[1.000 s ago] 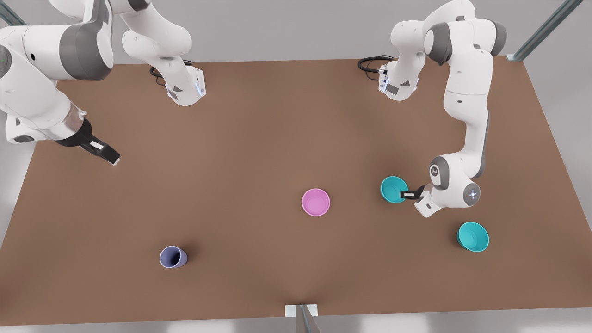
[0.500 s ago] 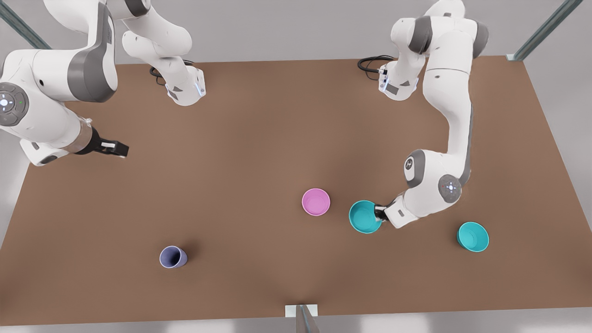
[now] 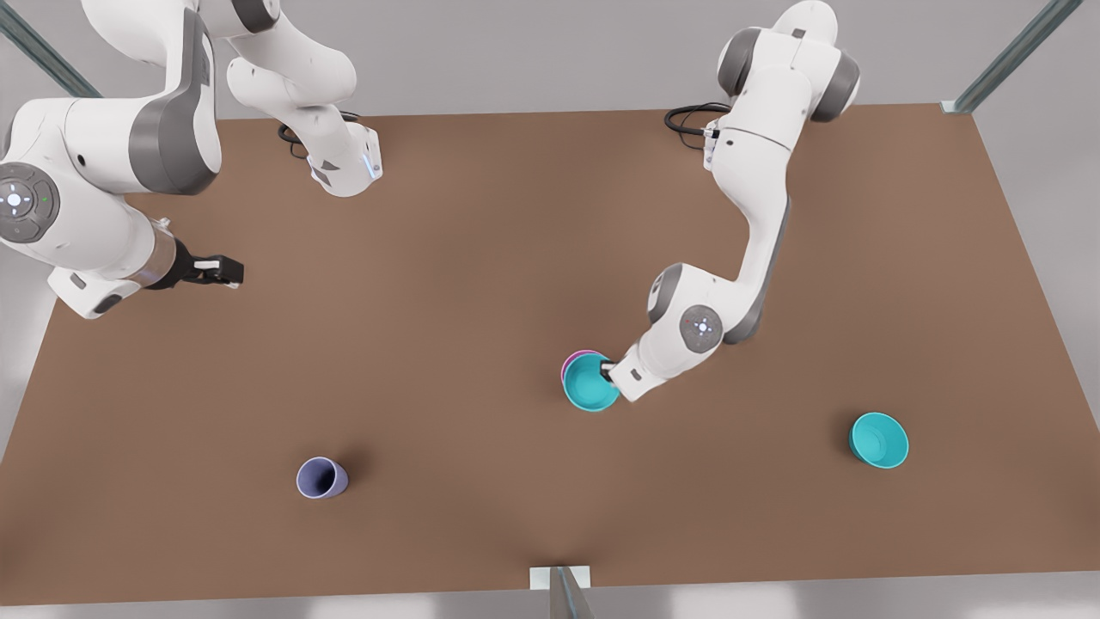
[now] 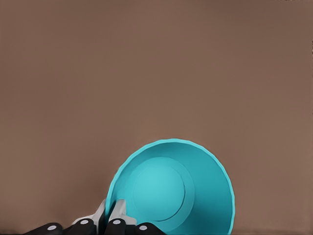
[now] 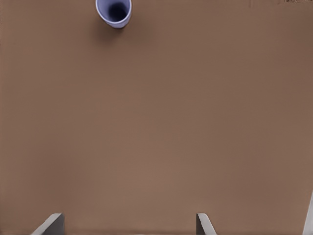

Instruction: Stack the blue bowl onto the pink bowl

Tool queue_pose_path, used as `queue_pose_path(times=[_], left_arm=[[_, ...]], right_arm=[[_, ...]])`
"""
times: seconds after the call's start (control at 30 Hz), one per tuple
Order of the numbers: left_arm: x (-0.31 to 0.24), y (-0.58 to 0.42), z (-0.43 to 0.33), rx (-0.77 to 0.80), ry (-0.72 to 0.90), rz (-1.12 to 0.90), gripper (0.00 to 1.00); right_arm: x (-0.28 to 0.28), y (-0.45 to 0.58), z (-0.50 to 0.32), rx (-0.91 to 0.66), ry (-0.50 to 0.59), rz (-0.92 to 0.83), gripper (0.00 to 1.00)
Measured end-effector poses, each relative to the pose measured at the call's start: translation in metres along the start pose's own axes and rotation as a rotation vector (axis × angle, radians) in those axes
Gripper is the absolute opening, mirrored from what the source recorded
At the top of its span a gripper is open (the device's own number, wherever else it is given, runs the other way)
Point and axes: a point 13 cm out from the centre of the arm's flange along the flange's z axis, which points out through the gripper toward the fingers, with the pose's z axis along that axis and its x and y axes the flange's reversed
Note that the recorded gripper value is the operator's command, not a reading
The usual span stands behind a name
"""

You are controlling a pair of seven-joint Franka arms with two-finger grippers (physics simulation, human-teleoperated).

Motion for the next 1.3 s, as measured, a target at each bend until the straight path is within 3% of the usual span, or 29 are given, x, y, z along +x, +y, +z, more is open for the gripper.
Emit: queue_pose_path(times=[0.63, 0.7, 0.73, 0.77, 0.83, 0.87, 1.03, 1.17, 1.3], left_arm=[[0.028, 0.001, 0.034, -0.001, -0.021, -0.163, 0.21], [0.033, 0.004, 0.040, -0.002, -0.016, -0.174, 0.65], [0.033, 0.005, 0.041, 0.003, -0.016, -0.180, 0.75], [0.032, 0.006, 0.041, 0.012, -0.017, -0.184, 0.75], [0.030, 0.009, 0.038, 0.022, -0.020, -0.185, 0.92], [0.027, 0.011, 0.024, 0.023, -0.028, -0.174, 1.00], [-0.048, 0.054, -0.248, -0.034, -0.159, -0.120, 1.00], [0.013, 0.150, -0.386, -0.201, -0.087, -0.185, 1.00], [0.062, 0.184, -0.400, -0.280, 0.050, -0.203, 1.00]], right_arm=[[-0.001, 0.000, 0.002, -0.001, 0.006, -0.084, 1.00], [-0.001, 0.000, 0.002, -0.001, 0.006, -0.089, 1.00], [-0.001, 0.000, 0.002, -0.001, 0.006, -0.091, 1.00], [-0.001, 0.000, 0.002, 0.000, 0.006, -0.093, 1.00], [-0.001, 0.000, 0.002, 0.000, 0.006, -0.096, 1.00], [-0.001, 0.000, 0.002, 0.000, 0.006, -0.098, 1.00], [-0.001, 0.000, 0.003, 0.000, 0.007, -0.105, 1.00], [-0.001, 0.001, 0.003, 0.000, 0.007, -0.110, 1.00], [-0.002, 0.001, 0.003, 0.000, 0.006, -0.114, 1.00]])
